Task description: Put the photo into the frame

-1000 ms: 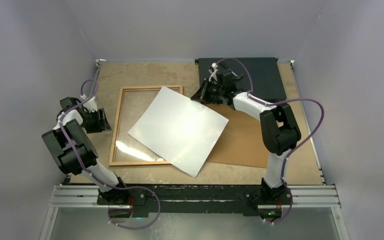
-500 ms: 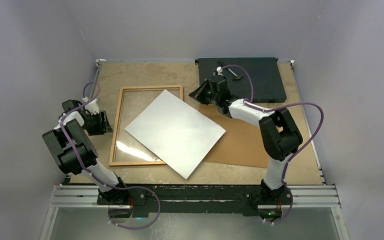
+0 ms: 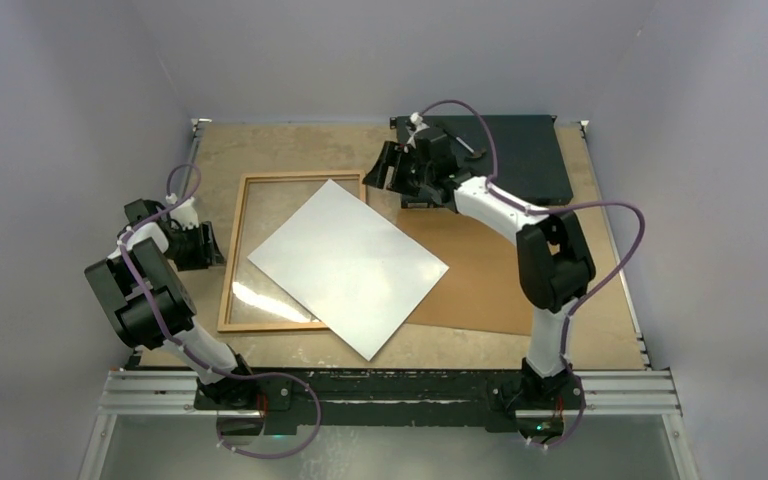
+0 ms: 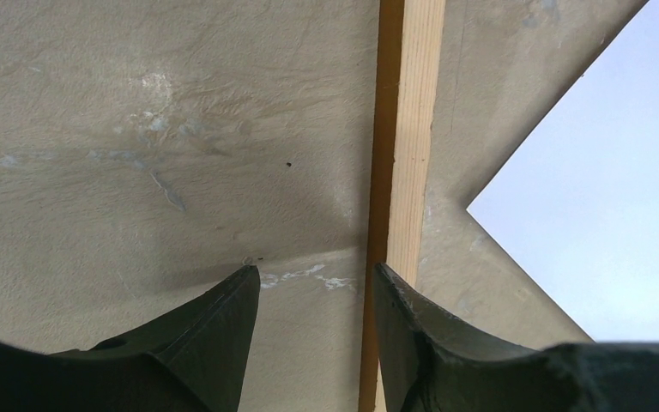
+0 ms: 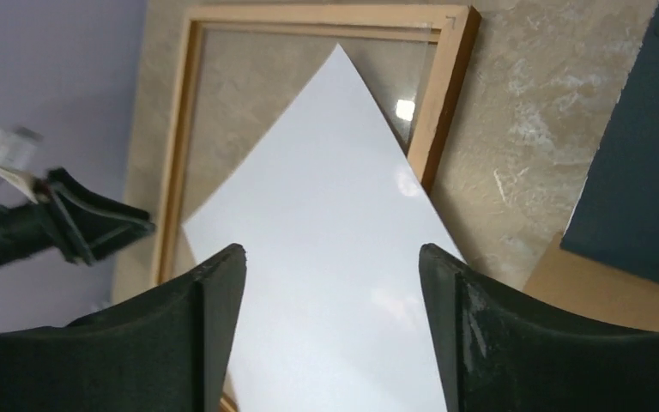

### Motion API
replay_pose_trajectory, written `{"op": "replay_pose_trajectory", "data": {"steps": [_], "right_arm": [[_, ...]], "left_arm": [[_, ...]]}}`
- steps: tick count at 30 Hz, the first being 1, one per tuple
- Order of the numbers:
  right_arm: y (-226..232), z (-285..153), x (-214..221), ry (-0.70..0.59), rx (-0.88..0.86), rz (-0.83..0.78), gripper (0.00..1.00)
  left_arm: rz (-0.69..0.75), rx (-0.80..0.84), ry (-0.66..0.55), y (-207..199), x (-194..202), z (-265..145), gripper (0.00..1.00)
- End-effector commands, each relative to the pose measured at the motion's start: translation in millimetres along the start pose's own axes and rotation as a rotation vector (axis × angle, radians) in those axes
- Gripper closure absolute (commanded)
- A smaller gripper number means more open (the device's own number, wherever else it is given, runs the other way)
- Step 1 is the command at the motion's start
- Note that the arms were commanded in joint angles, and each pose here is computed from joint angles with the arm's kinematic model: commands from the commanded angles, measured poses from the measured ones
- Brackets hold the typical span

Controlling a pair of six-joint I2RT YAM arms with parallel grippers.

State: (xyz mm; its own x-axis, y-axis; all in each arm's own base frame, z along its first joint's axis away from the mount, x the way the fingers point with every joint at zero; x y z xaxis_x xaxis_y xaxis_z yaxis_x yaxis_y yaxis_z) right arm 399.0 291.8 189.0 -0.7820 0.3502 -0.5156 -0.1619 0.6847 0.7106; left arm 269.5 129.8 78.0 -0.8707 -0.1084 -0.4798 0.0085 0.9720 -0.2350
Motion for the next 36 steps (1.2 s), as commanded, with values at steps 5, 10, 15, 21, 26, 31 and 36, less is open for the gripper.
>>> {"op": "replay_pose_trajectory", "data": {"steps": [5,10,15,21,26,31,36], "right_arm": [[-28,36,8,0.269,0.058,-0.371,0.14],[-27,51,12,0.335,-0.025,-0.414,0.17],[-35,64,25,0.429,-0.103,-0.437,0.19],[-45,66,39,0.5,-0.15,-0.43,0.21],[-52,61,41,0.519,-0.158,-0.427,0.24],[-54,51,42,0.541,-0.189,-0.409,0.38],[-56,37,45,0.551,-0.193,-0.404,0.55]], "left_arm": [[0.037,0.012,-0.039,-1,-13,-5,0.51],[0.041,0.007,-0.039,-1,-16,-8,0.51],[0.046,-0.005,-0.038,2,-20,-10,0.51],[0.048,-0.011,-0.044,2,-25,-14,0.51],[0.048,-0.011,-0.049,1,-27,-17,0.51],[0.047,-0.012,-0.055,0,-29,-19,0.51],[0.048,-0.013,-0.062,0,-32,-21,0.51]]}}
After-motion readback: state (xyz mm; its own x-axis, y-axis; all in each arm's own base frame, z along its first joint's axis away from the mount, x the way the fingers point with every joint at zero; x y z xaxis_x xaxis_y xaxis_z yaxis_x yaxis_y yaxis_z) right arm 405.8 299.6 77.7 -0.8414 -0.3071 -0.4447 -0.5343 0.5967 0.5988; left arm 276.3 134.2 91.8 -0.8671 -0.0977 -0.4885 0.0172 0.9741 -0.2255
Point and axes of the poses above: each gripper's point midway between its finger pads, its own z axis out along the fingers, its own y axis along the line the jaws close on, x = y × z, the point moved 6 cm from there along -z, back along the fingers, and after that the axes turned 4 degrees about z, right-handed, at the moved point
